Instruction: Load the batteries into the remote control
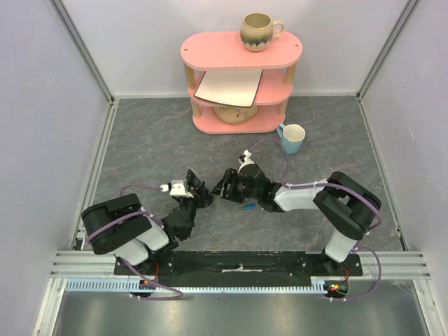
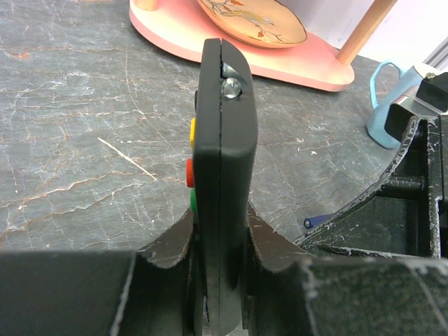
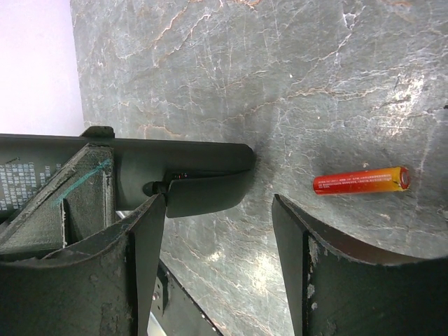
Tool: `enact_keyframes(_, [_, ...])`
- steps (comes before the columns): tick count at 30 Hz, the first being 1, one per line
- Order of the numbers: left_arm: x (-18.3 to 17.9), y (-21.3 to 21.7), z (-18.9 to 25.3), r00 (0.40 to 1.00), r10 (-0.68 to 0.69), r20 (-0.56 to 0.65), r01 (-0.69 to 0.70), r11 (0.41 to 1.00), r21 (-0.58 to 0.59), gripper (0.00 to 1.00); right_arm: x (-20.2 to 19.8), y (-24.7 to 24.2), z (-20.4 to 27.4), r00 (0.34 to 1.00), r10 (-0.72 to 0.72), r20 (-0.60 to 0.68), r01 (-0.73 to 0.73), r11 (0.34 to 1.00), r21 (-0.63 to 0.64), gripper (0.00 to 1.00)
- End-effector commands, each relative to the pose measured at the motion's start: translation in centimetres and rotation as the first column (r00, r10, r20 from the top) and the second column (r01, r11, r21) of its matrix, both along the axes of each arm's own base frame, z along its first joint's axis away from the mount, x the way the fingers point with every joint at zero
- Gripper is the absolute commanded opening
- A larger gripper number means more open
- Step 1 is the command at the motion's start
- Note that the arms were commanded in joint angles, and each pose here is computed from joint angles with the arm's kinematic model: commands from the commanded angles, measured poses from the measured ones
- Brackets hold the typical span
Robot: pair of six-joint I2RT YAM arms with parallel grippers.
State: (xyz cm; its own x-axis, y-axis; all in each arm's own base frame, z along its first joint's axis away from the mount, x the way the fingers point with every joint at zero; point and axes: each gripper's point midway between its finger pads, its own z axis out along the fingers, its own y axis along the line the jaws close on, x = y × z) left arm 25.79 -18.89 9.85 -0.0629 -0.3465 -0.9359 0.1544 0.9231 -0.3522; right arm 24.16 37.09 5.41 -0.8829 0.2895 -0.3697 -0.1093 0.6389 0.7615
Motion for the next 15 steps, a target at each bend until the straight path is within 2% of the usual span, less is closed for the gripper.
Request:
enact_keyframes(1, [-0.24, 0.59, 1.63, 0.998, 0.012, 0.06, -0.008, 0.997, -0.07, 0.02, -3.39, -4.89, -6.53, 0.992, 0.006, -0.128, -0.04, 0.965, -0.259, 0.69])
enact_keyframes(15, [-0.41, -0.11, 2.38, 0.997, -0.017, 0.076, 0.023, 0.996, -0.09, 0.02, -2.97, -4.36, -5.83, 0.994, 0.02, -0.112, -0.048, 0.966, -0.252, 0.71])
